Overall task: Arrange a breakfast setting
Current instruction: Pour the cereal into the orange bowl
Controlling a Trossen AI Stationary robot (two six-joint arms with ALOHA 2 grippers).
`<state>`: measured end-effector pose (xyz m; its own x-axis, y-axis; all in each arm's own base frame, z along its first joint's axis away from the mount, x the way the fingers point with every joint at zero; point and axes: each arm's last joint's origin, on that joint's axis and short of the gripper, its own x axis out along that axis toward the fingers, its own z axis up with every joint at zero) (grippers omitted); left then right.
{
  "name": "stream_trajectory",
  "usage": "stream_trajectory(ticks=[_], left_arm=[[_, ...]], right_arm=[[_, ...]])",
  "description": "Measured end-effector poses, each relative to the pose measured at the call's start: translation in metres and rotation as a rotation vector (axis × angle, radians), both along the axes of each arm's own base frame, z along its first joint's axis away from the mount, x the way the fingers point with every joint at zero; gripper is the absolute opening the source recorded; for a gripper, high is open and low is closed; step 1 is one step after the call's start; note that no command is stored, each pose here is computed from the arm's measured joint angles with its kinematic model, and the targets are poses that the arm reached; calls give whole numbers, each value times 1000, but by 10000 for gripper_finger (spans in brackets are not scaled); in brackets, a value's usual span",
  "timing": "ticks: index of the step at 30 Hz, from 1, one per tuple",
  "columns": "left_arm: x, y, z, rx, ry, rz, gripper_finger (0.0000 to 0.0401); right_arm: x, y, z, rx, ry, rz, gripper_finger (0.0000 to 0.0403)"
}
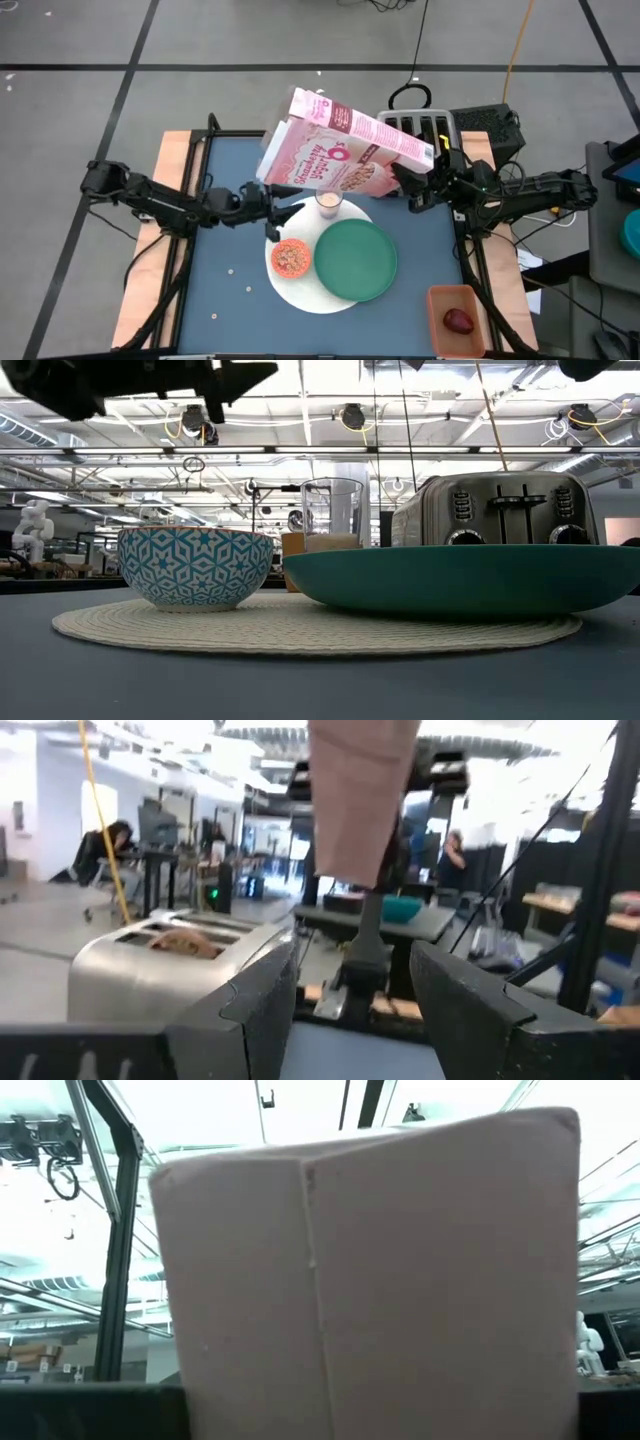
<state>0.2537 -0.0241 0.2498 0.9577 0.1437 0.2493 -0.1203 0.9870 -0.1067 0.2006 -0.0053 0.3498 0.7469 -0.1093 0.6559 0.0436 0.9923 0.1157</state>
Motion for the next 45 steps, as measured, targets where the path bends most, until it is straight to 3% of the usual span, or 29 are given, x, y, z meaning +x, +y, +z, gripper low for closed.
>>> stream_trajectory(ticks=[8, 16, 27, 39, 45], left_arm=[[23, 6, 21, -72, 145, 11, 202], [19, 5, 30, 17, -55, -9, 202], [44, 16, -1, 52, -315, -8, 202], [86, 26, 6, 101, -358, -45, 202], [95, 26, 9, 129, -374, -106, 202]], right_arm=[[0, 0, 0, 0, 2, 0, 203], [0, 0, 0, 0, 2, 0, 203], [0, 0, 0, 0, 2, 1, 203], [0, 0, 0, 0, 6, 1, 203], [1, 0, 0, -1, 12, 3, 203]])
